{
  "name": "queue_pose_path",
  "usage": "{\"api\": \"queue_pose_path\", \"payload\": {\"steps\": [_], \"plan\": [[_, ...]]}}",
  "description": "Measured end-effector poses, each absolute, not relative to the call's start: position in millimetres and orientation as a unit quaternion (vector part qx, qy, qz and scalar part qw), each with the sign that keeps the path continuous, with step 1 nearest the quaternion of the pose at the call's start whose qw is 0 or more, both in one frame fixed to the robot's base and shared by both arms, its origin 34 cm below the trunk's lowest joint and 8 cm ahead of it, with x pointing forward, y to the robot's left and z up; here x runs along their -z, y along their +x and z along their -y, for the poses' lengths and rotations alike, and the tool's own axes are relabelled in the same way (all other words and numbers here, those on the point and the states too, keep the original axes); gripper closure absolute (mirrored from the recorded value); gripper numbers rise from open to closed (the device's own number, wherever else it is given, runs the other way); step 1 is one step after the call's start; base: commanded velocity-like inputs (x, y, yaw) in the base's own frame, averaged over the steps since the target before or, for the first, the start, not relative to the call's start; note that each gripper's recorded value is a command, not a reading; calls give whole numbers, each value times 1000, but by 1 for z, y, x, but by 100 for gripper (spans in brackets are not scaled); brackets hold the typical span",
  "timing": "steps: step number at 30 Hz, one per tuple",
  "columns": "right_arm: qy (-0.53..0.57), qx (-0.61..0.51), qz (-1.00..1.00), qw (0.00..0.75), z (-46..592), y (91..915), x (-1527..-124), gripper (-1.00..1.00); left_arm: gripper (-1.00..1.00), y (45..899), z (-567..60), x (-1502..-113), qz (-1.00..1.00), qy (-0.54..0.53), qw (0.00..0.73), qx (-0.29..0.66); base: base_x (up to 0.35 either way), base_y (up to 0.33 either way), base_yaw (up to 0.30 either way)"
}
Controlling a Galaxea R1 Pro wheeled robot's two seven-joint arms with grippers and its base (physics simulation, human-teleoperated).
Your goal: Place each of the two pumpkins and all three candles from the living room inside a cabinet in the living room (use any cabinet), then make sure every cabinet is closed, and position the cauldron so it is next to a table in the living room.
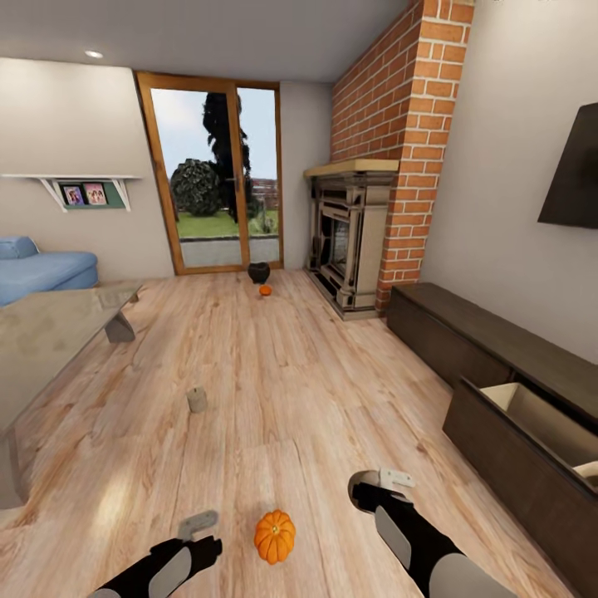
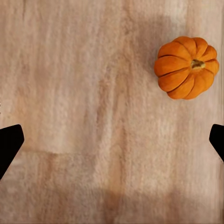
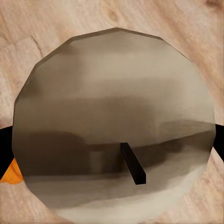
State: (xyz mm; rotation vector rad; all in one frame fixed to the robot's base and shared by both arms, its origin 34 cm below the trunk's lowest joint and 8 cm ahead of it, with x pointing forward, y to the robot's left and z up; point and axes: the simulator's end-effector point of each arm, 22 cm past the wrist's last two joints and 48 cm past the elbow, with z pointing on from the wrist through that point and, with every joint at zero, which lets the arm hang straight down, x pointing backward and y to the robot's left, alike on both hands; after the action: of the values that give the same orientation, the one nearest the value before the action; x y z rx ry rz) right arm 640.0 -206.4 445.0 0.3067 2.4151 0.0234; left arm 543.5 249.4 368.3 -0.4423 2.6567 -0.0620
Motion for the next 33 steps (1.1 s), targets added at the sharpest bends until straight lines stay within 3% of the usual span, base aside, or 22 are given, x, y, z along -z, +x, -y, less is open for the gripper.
{"api": "queue_pose_path", "payload": {"steps": [33], "plan": [[110, -35, -936, 334, 194, 632, -476, 100, -100, 556, -257, -416, -956, -168, 241, 18, -6, 5, 0]]}}
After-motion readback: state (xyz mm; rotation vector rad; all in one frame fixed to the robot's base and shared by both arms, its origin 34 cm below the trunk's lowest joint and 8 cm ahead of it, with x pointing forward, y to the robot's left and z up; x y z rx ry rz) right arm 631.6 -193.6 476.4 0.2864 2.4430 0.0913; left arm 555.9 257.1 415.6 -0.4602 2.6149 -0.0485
